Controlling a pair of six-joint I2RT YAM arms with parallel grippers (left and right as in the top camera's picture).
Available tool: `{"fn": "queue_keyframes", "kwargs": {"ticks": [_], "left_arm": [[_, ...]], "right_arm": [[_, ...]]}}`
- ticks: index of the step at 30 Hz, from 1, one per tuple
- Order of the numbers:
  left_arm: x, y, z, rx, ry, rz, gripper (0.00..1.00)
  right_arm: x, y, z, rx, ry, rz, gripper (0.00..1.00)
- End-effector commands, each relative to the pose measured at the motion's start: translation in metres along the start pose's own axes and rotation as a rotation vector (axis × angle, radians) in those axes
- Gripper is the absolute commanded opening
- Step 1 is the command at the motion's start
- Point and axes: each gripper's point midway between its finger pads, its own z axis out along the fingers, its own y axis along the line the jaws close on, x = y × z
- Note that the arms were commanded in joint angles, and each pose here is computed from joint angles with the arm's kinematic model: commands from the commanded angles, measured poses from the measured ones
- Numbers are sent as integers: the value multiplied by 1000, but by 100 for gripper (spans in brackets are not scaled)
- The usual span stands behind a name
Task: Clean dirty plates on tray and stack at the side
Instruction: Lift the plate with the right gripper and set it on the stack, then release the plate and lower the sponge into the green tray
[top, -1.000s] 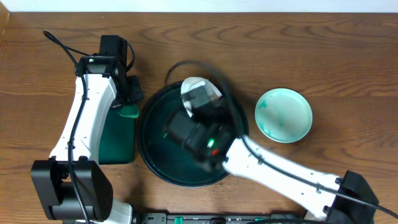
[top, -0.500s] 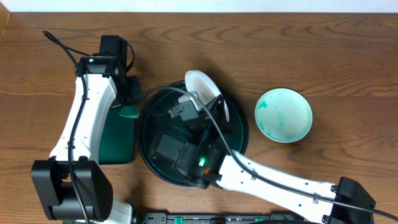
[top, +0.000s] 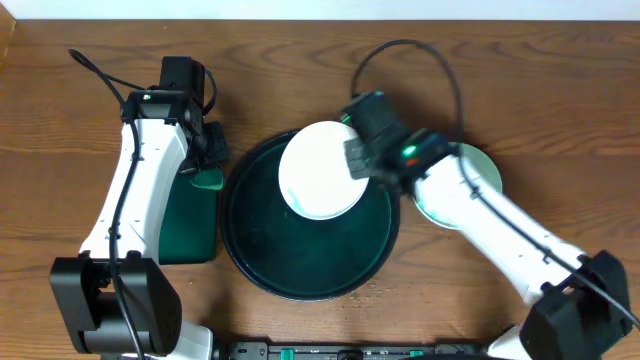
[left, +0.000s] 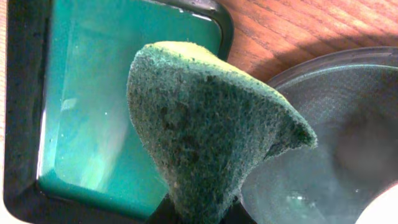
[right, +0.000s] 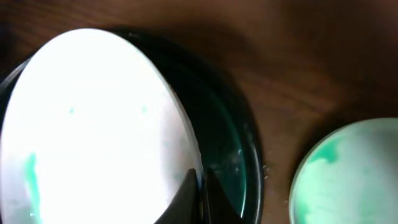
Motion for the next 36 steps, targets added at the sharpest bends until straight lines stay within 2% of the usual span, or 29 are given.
{"fn": "queue_keyframes", "kwargs": {"ticks": [1,5,10,17,22,26,30,31,33,36], "left_arm": [[2,3,2,-12,6,-5,7],[2,3,3,-14,9,-5,7],[2,3,4,-15,11,-5,8],[1,2,4,-14,8,-5,7],[1,2,4,-13,8,-5,8],[1,2,4,-13,8,-5,8],[1,4,4,-19,8,-3,7],[1,5,4,-24,9,-4,7],[2,10,4,-31,15,-14,7],[4,21,5,-43,35,-41,7]], "right_arm": [[2,-13,-9,-248,117,135,1],[11,-81,-10,-163,182,302,1],[40,-172,-13,-37,247,486,1],[93,-244,10,58,250,696,1],[121,-257,24,70,254,750,1],[129,-258,25,87,273,743,2],[126,-247,24,20,280,725,19],[122,-240,23,-24,280,701,26],[115,-231,18,-72,277,672,32],[100,-223,1,-103,257,627,36]]}}
